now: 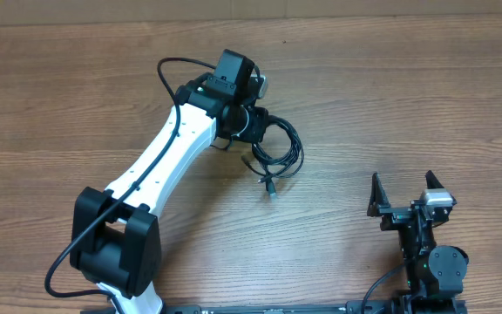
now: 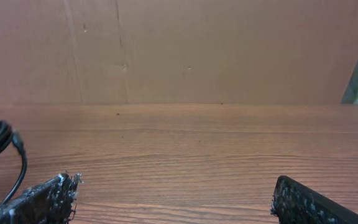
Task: Untangle cables
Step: 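Grasp the black cable coil with the left gripper and lift it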
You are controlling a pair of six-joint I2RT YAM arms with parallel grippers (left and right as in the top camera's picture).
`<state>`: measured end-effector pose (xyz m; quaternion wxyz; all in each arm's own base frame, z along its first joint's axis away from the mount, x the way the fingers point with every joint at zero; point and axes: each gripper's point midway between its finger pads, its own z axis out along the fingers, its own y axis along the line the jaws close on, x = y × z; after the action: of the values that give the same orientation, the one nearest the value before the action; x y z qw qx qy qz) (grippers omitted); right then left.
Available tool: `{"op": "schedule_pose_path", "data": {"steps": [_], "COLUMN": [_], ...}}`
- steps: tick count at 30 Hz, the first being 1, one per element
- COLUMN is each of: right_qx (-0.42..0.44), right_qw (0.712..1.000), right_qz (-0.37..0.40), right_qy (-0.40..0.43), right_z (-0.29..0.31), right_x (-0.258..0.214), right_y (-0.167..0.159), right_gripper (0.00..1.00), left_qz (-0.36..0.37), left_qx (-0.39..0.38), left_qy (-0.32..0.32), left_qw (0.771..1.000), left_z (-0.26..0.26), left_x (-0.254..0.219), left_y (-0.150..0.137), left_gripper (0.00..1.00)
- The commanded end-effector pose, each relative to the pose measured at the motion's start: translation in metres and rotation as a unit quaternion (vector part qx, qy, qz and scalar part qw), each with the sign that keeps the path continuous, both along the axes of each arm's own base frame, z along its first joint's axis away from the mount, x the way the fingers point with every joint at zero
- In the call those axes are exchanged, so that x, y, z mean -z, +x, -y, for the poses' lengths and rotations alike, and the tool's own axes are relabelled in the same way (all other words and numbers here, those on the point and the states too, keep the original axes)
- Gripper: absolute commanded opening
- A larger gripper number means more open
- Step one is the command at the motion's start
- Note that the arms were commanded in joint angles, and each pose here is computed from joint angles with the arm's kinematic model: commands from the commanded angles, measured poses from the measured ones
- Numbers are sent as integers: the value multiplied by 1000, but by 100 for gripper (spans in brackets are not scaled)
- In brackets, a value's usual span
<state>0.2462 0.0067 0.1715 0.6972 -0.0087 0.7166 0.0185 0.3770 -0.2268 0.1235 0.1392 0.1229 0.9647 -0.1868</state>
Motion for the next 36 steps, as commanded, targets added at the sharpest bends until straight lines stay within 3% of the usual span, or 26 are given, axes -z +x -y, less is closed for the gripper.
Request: {"op": "schedule_pose_path", "data": {"steps": [1,9,27,30,32,36], "right_qx": [3,3,3,-2,-16,-30], "right_qw": [1000,1000,1000,1000,999,976], "right_qz": [2,2,2,2,1,-12], "right_qy": [-2,-2,-2,0,34,216], "right_z": [1,1,1,-1,-6,-13], "right_x": [2,2,2,1,1,1], "right_y": [0,0,0,0,0,-1], "right_gripper": [100,100,100,100,100,100], "left_qz": [-29,-88,-69,-84,-96,-118], "left_qx": [-26,-31,5,17,28,47], "left_qy": [-23,1,5,-29,-57,-107], "left_qw": [999,996,998,996,993,986], "left_z": [3,-8,-6,5,14,28], "left_x": [-10,-1,-1,-5,-10,-20], "left_y": [-8,-34,-33,-39,-44,-53], "left_gripper": [4,4,4,4,4,4]}}
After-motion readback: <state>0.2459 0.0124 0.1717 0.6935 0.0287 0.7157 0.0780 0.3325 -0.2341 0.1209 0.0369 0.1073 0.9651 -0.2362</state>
